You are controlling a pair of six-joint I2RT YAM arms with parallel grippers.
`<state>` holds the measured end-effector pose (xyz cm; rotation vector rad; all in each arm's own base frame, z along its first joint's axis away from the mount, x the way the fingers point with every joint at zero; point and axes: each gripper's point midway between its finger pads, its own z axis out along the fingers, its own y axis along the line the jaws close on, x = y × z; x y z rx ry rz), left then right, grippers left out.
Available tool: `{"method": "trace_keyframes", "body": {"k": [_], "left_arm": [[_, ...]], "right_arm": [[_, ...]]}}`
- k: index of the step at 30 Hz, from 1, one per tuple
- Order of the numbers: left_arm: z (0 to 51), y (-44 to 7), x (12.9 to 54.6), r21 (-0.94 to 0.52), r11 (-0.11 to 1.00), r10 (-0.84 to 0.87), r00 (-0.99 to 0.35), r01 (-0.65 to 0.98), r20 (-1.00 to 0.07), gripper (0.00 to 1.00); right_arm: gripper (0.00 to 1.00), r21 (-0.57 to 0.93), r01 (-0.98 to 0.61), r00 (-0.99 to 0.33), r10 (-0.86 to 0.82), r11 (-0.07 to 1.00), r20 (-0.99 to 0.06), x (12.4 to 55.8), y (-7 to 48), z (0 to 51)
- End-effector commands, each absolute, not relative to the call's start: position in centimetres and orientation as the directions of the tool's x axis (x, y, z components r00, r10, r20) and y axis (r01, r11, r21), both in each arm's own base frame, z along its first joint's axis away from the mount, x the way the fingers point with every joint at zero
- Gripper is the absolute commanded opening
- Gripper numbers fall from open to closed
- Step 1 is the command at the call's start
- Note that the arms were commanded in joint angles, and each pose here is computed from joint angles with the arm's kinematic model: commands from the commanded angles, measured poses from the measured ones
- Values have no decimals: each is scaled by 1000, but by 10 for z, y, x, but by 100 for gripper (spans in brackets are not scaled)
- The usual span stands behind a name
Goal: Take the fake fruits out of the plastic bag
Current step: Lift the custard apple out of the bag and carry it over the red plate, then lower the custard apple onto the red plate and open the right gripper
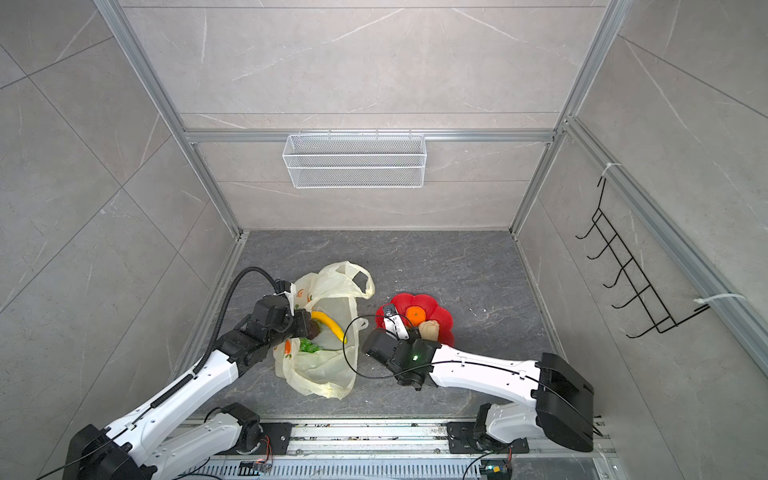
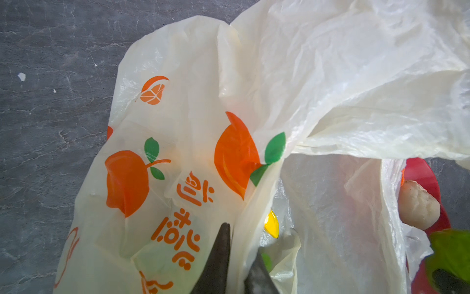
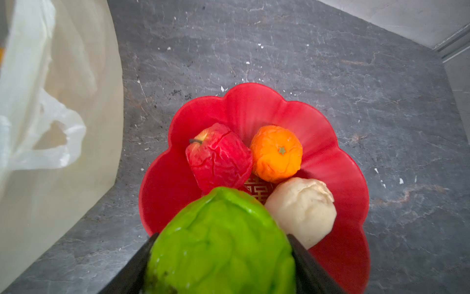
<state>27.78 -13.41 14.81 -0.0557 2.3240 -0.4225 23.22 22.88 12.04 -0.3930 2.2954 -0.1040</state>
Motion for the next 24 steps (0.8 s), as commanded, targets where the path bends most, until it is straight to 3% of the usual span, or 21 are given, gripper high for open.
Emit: {"method": "trace_keyframes", "body": {"k": [1, 20, 24], "left_arm": [[160, -125, 278, -313, 948, -193, -673, 61, -714, 12], [163, -121, 277, -309, 950, -203, -664, 45, -720, 13], [163, -121, 277, -308, 950, -201, -666, 45, -719, 13]], "right_arm": [[52, -196, -240, -645, -308, 951, -700, 237, 236, 121], [58, -307, -200, -669, -358, 931, -652, 252, 245, 91], [66, -295, -195, -689, -345, 935, -637, 255, 243, 81]]}}
